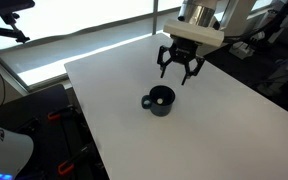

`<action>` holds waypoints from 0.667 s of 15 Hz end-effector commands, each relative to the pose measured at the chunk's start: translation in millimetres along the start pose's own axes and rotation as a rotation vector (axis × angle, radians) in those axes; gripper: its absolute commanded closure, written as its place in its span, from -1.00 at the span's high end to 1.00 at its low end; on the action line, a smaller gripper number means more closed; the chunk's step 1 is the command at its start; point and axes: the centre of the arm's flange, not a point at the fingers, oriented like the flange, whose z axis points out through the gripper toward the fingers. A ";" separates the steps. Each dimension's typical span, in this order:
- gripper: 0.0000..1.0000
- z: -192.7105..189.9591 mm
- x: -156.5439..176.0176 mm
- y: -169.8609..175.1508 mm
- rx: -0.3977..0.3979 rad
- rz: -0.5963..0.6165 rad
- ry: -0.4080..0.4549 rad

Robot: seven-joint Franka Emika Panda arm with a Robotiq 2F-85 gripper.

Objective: Take the red marker out of the mug.

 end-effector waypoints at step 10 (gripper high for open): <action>0.29 24.8 16.0 -8.8 0.086 -0.010 -0.118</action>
